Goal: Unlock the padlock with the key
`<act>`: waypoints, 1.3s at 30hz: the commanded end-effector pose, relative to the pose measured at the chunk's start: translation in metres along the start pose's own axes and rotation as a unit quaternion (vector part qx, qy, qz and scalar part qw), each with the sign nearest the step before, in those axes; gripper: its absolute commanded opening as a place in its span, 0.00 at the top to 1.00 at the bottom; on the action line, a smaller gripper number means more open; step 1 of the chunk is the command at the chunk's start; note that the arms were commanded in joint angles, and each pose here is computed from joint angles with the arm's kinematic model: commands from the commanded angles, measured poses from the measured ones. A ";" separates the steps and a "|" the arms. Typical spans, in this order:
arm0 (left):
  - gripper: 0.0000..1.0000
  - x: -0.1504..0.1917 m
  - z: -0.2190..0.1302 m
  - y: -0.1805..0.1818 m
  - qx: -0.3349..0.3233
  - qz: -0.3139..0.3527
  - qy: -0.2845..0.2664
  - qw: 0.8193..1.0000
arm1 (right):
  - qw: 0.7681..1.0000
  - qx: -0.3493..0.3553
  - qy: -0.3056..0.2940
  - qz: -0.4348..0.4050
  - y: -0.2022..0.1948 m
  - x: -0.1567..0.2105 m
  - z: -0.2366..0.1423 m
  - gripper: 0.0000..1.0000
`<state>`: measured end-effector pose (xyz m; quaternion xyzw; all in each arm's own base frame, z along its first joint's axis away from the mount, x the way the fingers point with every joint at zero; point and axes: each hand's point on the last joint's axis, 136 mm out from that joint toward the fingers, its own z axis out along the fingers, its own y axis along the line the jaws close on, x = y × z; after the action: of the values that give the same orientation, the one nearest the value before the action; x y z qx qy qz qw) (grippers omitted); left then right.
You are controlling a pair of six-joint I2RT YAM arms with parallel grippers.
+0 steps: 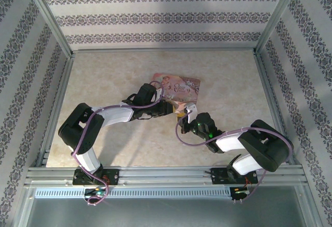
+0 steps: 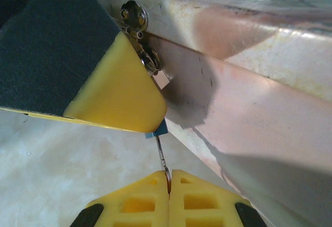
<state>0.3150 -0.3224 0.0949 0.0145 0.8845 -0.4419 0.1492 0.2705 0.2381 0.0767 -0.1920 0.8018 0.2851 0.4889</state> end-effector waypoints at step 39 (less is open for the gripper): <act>0.79 -0.008 -0.012 -0.046 0.063 0.016 -0.009 0.998 | 0.997 -0.025 -0.066 0.023 0.004 -0.030 -0.011 1.00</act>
<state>0.3155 -0.3234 0.1028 0.0079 0.8806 -0.4496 0.1494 0.2723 0.2342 0.0877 -0.1707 0.7882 0.3107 0.5030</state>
